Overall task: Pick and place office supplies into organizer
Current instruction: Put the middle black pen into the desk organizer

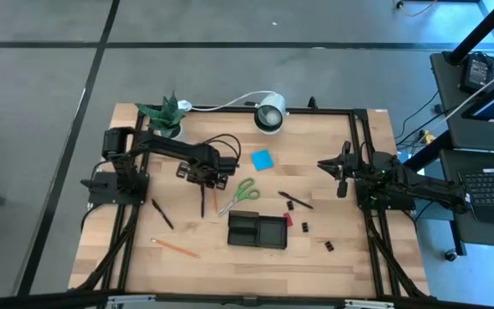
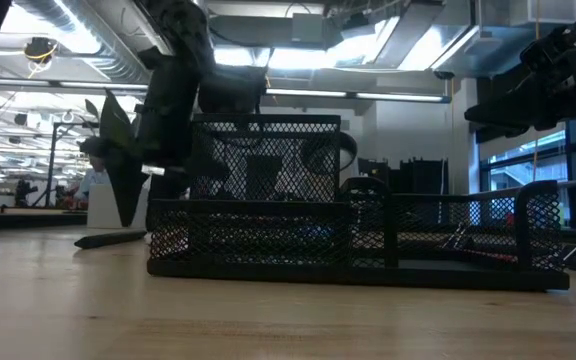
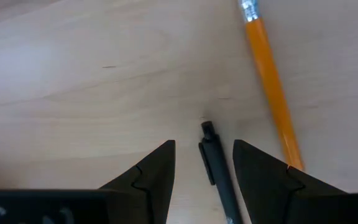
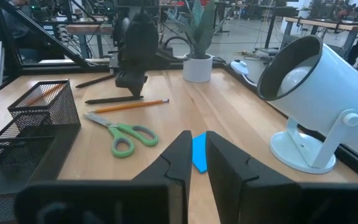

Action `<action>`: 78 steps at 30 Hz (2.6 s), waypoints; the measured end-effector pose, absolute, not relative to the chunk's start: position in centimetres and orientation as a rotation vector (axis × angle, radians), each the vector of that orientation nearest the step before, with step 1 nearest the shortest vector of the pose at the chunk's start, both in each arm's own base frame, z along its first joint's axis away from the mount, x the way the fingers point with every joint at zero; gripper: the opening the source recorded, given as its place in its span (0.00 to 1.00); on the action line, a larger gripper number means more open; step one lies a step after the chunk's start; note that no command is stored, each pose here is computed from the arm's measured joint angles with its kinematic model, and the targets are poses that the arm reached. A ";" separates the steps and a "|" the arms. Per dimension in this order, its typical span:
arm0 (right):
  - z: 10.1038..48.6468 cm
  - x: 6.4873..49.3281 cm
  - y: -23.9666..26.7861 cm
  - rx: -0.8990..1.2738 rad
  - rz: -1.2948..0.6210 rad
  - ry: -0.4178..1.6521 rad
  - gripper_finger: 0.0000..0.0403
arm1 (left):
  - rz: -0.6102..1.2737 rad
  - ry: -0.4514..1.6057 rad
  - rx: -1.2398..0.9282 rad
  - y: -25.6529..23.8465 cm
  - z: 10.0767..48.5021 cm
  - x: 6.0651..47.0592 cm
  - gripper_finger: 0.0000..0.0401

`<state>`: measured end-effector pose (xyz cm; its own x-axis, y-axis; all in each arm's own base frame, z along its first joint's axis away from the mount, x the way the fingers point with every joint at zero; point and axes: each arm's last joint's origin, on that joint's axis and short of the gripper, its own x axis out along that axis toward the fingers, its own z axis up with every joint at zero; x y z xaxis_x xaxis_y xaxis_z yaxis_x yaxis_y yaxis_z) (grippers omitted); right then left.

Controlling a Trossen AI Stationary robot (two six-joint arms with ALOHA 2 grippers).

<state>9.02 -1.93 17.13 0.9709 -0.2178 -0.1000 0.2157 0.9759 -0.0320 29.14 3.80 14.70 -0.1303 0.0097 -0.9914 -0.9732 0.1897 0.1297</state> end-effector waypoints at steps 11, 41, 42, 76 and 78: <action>17.1 9.0 -1.9 -0.022 -0.219 0.103 0.13 | 1.120 1.424 -1.040 3.7 13.4 29.8 0.39; 17.1 9.0 -1.9 -0.025 -0.219 0.104 0.13 | 1.023 1.417 -0.848 1.3 13.1 30.3 0.14; 17.1 9.0 -1.9 -0.025 -0.219 0.104 0.13 | 1.018 1.417 -0.836 1.2 13.2 30.3 0.13; 17.1 9.0 -1.9 -0.025 -0.219 0.104 0.13 | 0.926 1.261 -0.804 0.1 18.2 29.2 0.03; 17.1 9.0 -1.9 -0.026 -0.218 0.104 0.13 | 0.911 1.198 -0.807 0.2 19.7 28.7 0.01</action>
